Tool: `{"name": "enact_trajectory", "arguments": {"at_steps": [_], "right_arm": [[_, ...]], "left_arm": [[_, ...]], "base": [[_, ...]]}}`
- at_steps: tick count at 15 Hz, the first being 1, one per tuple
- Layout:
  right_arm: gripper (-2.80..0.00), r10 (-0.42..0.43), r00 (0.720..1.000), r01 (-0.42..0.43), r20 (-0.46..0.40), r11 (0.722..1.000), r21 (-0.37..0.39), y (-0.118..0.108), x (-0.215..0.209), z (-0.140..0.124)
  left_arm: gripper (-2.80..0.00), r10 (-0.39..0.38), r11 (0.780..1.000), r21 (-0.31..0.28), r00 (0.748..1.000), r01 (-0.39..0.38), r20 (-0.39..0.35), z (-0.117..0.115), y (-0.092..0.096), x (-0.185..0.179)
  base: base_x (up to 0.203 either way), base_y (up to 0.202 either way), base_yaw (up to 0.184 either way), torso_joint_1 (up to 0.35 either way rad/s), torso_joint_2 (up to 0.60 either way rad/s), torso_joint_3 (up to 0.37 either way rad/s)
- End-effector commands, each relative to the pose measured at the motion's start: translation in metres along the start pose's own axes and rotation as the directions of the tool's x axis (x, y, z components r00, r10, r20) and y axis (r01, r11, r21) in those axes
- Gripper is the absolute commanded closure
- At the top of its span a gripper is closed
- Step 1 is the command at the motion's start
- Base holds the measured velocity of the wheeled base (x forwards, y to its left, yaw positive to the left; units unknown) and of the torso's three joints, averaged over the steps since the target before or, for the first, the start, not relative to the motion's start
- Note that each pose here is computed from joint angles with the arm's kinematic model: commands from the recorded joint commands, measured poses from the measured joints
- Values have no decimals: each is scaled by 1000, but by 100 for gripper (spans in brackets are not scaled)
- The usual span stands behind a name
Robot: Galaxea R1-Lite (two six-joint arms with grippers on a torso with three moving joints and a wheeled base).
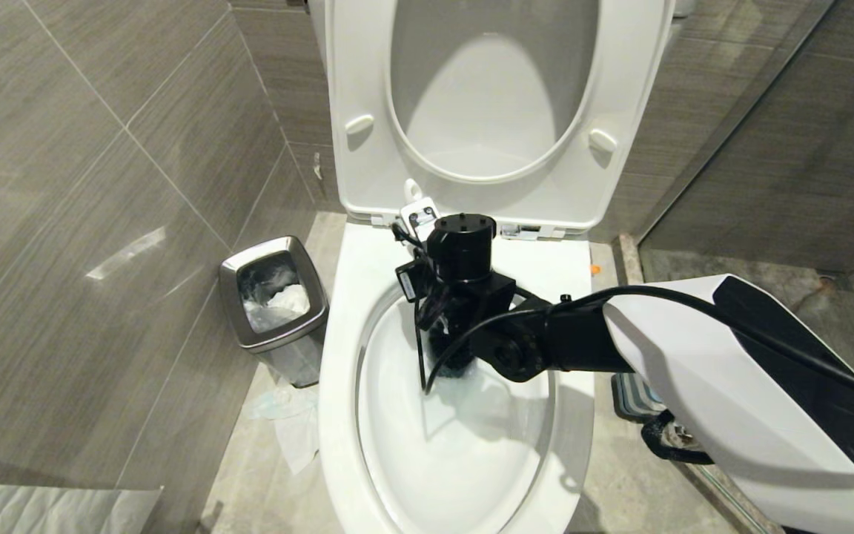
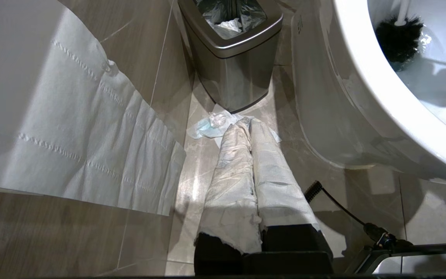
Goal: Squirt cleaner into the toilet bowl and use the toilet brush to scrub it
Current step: Scrub the toilet bowl
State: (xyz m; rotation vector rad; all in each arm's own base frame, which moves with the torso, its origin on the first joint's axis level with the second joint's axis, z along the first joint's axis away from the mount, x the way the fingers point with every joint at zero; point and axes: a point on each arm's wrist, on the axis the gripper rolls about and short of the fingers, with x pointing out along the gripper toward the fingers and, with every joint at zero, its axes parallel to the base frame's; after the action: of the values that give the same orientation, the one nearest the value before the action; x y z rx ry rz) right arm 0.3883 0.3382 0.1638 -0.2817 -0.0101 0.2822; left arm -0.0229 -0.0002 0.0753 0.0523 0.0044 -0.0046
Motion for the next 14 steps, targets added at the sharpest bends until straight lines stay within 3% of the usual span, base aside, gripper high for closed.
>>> {"name": "enact_trajectory", "arguments": {"at_steps": [1, 11, 14], "right_arm": [[0, 11, 1000, -11, 21, 1000, 4, -7, -20, 18], [0, 93, 996, -93, 7, 994, 51, -9, -92, 49], [0, 78, 997, -79, 5, 995, 62, -12, -107, 55]], "left_arm": [[0, 1, 1000, -2, 1000, -1, -2, 0, 0, 0], [0, 7, 1000, -4, 1000, -7, -2, 0, 0, 0], [0, 7, 1000, -5, 1000, -7, -2, 0, 0, 0]], "base": [[0, 0, 0, 0, 0, 0], [0, 0, 0, 0, 0, 0], [0, 0, 0, 2, 2, 17]]}}
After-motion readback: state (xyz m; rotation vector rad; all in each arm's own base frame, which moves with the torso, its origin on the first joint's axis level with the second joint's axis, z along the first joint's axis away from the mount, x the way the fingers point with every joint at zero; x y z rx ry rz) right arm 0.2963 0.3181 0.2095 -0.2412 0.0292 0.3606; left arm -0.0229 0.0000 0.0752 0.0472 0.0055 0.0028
